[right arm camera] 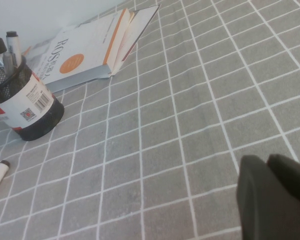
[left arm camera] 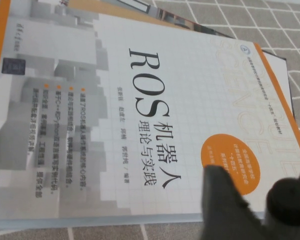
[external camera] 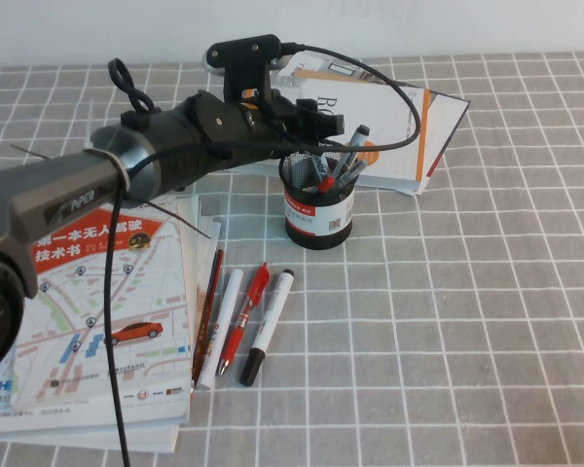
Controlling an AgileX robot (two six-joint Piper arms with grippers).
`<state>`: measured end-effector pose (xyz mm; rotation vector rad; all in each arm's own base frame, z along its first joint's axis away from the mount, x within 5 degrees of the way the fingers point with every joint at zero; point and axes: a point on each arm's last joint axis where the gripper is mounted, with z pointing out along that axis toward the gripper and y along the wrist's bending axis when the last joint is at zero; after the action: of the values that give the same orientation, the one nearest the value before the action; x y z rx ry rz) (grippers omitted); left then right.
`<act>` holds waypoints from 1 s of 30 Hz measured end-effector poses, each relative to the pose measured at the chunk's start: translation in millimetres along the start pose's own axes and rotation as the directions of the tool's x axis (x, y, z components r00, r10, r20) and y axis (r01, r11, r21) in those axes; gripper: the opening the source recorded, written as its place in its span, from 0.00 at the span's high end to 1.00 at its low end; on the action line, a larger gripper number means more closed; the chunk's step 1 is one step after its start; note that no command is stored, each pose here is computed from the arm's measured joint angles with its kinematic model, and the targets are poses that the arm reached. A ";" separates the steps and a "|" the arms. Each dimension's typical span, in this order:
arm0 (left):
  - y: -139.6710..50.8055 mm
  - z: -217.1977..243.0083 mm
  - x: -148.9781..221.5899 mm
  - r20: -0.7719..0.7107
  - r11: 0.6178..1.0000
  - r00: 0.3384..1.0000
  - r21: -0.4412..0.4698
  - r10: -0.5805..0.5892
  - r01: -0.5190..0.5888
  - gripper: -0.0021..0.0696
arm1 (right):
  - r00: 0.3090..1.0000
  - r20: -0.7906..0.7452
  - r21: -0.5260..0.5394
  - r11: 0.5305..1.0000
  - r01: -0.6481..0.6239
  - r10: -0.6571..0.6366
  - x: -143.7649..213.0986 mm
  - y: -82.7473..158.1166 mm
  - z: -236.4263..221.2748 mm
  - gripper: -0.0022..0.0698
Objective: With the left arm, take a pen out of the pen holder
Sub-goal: 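Take a marker out of the pen holder and lay it on the table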
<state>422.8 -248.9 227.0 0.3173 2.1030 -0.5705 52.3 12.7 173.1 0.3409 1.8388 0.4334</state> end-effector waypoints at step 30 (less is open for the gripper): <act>-41.0 -113.2 -81.3 0.194 0.958 0.946 0.072 0.260 -0.278 0.83 | 1.000 0.000 0.000 1.000 0.000 0.000 0.0 0.0 0.0 0.99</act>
<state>370.0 -227.3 360.6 0.5772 1.8203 -0.5198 52.3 12.7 173.1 0.3409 1.8388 0.4334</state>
